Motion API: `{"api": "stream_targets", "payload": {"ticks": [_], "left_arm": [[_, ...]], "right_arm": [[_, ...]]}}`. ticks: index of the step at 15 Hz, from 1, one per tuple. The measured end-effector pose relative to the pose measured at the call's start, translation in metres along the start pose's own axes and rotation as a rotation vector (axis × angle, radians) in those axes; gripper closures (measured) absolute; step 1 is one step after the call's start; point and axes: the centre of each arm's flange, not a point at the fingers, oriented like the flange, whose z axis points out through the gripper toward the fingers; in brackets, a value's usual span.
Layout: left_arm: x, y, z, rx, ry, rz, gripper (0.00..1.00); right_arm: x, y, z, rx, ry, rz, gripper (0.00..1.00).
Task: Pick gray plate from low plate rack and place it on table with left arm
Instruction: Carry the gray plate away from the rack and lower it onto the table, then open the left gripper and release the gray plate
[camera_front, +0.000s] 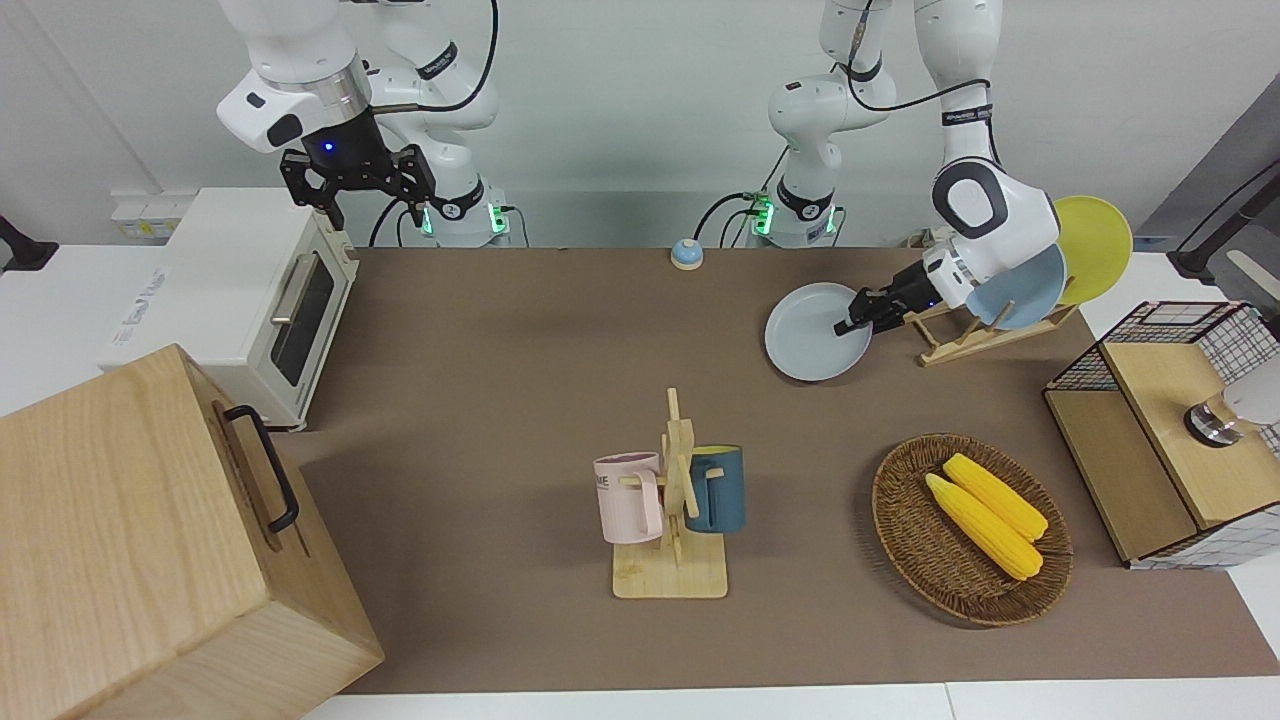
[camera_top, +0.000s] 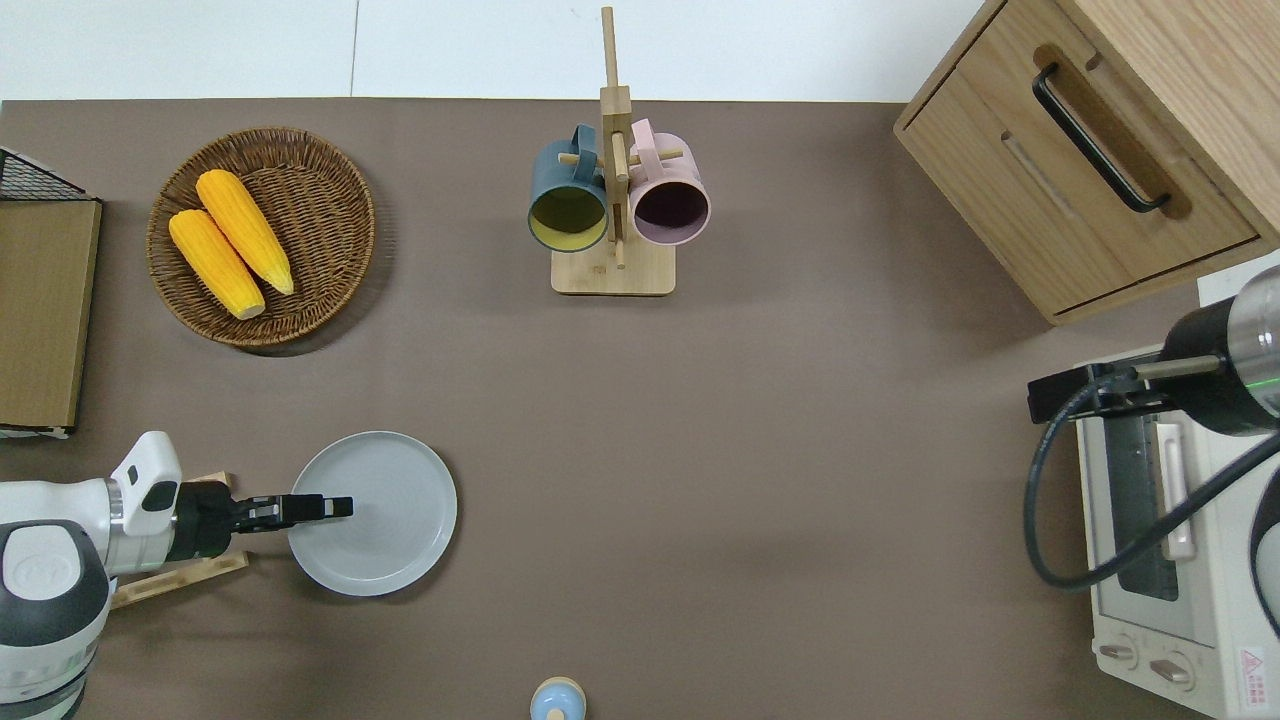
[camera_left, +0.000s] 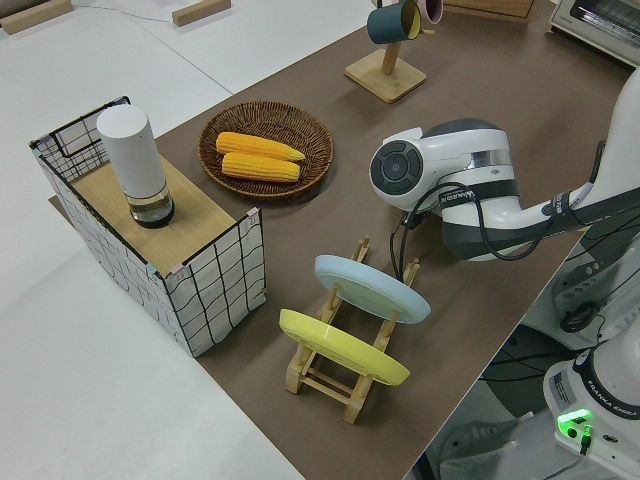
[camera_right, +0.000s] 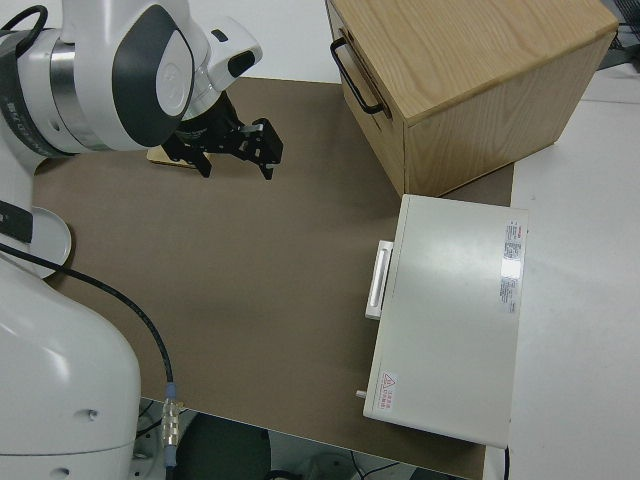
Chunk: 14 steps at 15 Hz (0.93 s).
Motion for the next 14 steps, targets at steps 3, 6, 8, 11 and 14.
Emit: {"api": "stream_targets", "payload": {"ticks": [3,6,8,11,14], "left_arm": [[0.000,0.000,-0.001,0.001,0.002,0.005,0.20],[0.000,0.001,-0.003,0.003,0.008,0.012,0.01],[0.001,0.003,-0.005,0.009,0.014,0.024,0.01],[0.005,0.008,-0.016,0.042,0.024,0.061,0.01],[0.014,0.017,-0.033,0.089,0.032,0.102,0.00]], "right_arm": [[0.000,0.000,0.000,0.000,0.000,0.000,0.01],[0.000,0.000,0.000,0.000,0.000,0.000,0.01],[0.000,0.000,0.000,0.000,0.000,0.000,0.01],[0.000,0.000,0.000,0.000,0.000,0.000,0.01],[0.000,0.000,0.000,0.000,0.000,0.000,0.01]]}}
